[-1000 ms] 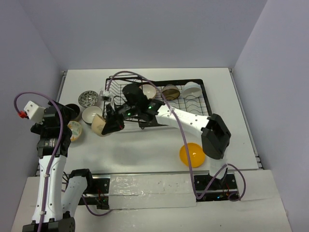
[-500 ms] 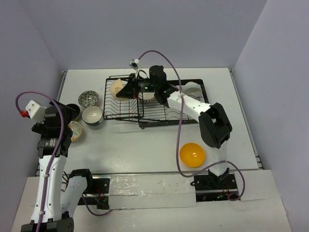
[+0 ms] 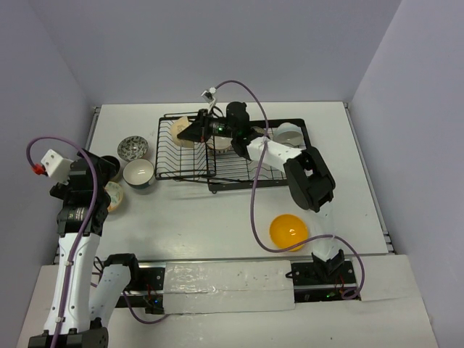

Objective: Load the bowls into the dish rack
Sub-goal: Place the bowl in the dish rack.

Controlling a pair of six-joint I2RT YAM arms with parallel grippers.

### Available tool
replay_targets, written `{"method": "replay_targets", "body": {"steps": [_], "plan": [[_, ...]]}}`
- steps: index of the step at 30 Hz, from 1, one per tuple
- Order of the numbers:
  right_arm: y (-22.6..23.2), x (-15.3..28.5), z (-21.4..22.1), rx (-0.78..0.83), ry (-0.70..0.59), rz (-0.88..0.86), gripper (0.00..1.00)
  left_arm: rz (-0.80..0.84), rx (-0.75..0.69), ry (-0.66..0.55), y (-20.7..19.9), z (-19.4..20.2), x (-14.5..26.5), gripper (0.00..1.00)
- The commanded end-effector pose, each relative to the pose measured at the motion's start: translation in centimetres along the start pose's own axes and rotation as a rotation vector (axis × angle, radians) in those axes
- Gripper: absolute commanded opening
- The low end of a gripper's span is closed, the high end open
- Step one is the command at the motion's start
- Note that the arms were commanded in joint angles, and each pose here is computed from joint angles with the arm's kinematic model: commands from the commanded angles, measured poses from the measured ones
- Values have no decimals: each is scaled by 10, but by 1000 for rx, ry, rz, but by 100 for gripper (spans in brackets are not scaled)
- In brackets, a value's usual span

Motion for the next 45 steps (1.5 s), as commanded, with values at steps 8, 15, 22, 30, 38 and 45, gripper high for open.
{"method": "replay_targets", "body": {"steps": [8, 15, 22, 30, 38, 45], "plan": [[-24, 19, -47, 67, -204, -7, 0, 7, -9, -25, -4, -4, 2, 97], [-40, 21, -39, 50, -195, 14, 0, 3, -11, -23, -4, -4, 1, 98], [-53, 26, -32, 32, -200, 24, 0, 1, -17, -19, -4, -3, 0, 97], [-65, 34, -20, 22, -186, 69, 1, 2, -20, -17, -4, -2, 0, 97], [-77, 44, -4, 7, -170, 115, 8, 1, -25, -11, -4, -1, -2, 97], [-85, 49, 3, -1, -152, 163, 15, -9, -32, -11, -3, 0, -3, 96]]}}
Point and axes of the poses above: each gripper's point midway between its finger pads, its own x axis back along the fingers, its own y axis along the line the jaws close on, z = x × y, the point moved 4 cm from there along x, back along the fingers, and after that the axes turned 14 degrees about x, right-handed, at the moved point
